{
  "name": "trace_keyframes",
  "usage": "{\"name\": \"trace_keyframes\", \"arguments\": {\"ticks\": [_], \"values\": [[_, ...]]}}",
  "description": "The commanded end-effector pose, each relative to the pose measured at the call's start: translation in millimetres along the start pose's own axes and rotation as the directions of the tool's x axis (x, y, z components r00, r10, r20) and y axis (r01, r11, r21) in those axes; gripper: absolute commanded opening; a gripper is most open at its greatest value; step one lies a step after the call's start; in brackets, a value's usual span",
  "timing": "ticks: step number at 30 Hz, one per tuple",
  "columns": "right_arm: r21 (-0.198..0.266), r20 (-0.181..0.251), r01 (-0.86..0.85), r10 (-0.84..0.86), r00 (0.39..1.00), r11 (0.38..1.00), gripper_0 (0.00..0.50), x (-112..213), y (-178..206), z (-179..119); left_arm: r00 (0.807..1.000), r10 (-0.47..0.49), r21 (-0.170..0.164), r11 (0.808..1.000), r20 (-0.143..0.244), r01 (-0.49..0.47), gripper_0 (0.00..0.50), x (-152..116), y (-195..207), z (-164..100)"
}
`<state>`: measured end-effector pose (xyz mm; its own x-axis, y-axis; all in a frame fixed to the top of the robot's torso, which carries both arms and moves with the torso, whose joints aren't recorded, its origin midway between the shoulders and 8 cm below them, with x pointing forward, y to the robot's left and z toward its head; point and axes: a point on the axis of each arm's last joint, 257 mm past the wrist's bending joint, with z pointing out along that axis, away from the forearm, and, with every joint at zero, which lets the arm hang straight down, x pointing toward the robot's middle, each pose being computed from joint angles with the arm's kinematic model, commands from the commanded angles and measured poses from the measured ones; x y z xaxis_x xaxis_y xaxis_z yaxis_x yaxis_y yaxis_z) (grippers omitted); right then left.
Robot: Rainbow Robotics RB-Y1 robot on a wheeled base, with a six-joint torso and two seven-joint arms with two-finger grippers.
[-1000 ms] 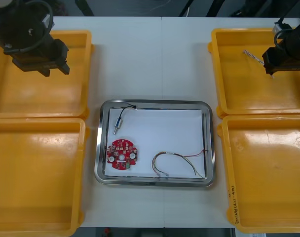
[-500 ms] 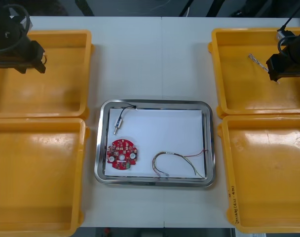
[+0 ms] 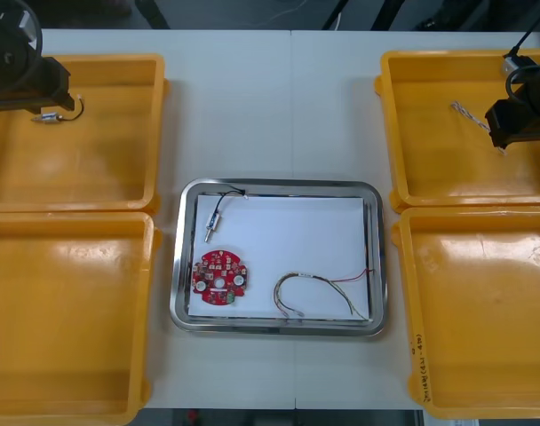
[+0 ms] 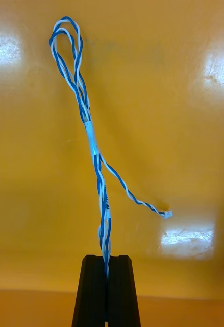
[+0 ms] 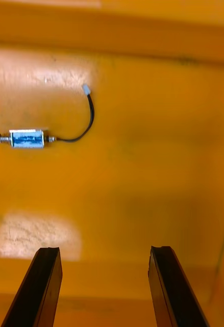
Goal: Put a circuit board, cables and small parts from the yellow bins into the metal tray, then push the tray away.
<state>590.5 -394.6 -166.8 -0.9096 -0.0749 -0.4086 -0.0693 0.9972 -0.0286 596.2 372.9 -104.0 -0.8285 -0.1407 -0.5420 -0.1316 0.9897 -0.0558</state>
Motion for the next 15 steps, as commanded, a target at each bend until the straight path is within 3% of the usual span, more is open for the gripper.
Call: {"name": "trace_keyframes", "arguments": {"ticks": [1,6,15], "values": [[0.016,0.031,-0.052,0.051,0.998,0.999,0.000,-5,-22,-20,0.982,0.120,-0.036,0.993,0.143,-0.116,0.500,-51,22,-30],[0.010,0.018,-0.058,0.057,0.998,0.998,0.000,-1,-20,-23,0.970,0.147,-0.040,0.989,0.193,-0.142,0.500,-64,34,-20],[0.015,0.023,-0.054,0.054,0.998,0.998,0.000,5,-11,-25,0.943,0.198,-0.078,0.980,0.267,-0.183,0.500,-81,54,-5]]}}
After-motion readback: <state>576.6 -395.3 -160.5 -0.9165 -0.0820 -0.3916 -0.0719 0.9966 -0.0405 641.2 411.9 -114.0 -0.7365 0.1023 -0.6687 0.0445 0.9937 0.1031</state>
